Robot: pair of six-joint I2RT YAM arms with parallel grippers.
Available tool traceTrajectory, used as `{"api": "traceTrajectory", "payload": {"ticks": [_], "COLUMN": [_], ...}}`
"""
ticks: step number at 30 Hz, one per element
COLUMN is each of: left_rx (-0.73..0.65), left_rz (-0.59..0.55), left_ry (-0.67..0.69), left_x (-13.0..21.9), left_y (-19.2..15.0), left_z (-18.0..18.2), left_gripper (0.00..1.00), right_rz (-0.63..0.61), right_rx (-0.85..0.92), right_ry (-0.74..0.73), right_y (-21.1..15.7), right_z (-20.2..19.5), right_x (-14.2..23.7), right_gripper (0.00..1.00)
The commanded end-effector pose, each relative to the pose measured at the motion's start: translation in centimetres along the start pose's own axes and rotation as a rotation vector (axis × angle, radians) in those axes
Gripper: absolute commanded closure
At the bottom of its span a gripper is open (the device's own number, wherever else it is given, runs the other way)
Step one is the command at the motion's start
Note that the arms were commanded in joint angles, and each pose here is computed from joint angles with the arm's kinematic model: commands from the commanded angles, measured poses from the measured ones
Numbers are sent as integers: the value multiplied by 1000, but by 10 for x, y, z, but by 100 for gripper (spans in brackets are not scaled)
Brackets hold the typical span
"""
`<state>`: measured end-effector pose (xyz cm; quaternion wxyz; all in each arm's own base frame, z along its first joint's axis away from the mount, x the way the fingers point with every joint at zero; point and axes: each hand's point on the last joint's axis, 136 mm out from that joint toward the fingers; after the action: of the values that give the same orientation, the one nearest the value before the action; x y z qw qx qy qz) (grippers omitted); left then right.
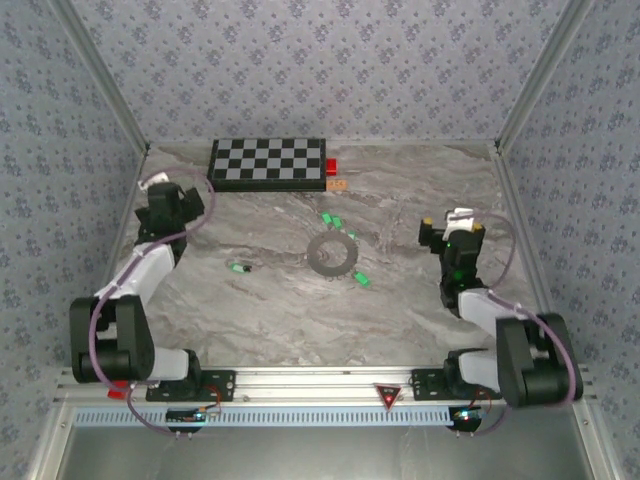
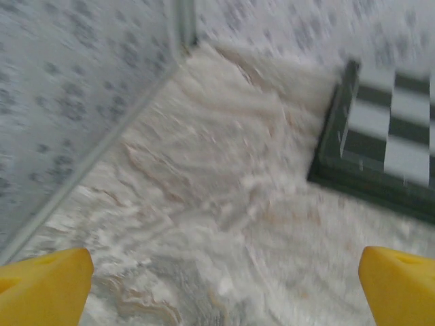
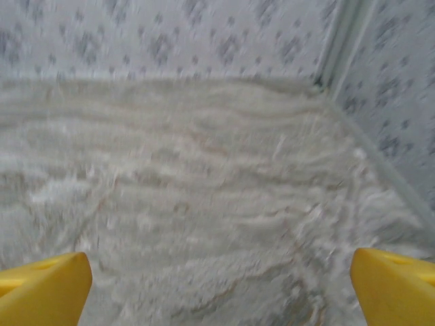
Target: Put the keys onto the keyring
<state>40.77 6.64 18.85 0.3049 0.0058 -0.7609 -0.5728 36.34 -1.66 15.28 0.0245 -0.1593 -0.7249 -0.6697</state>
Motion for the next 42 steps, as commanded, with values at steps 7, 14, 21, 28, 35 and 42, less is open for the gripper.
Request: {"api": "traceTrajectory", "payload": {"ticks": [7, 14, 21, 28, 35, 42], "left_rx": [353, 409, 152, -19, -244, -471], "left_rz": [177, 195, 192, 241, 305, 327], "left_ry": [-1, -247, -383, -478, -601, -672], "left_x": [43, 75, 111, 135, 159, 189], "left_y": [-37, -41, -78, -124, -162, -199], "left_z": [16, -16, -62, -104, -151, -195], "left_gripper": [0, 0, 0, 0, 4, 18], "right_rz": [28, 77, 180, 281, 367, 418], "right_rx": [-575, -584, -372, -184, -81, -133], "right_ry": [46, 258, 366, 524, 600, 524], "right_y": [32, 53, 47, 24, 3, -12], "right_z": [-29, 13, 73, 139, 176, 158], "right_x": [26, 25, 37, 53, 62, 68], "right_gripper": [0, 0, 1, 0, 0, 0]}}
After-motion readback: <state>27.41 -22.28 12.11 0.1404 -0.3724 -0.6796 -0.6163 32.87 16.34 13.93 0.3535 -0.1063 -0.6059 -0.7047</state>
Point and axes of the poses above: each hand's point on the last joint's axis, 136 mm out from that joint toward the fingers, its own x axis back along the fingers, its own z axis along the line the jaws close on, y = z × x, and after that the axes turned 4 degrees about x, right-handed
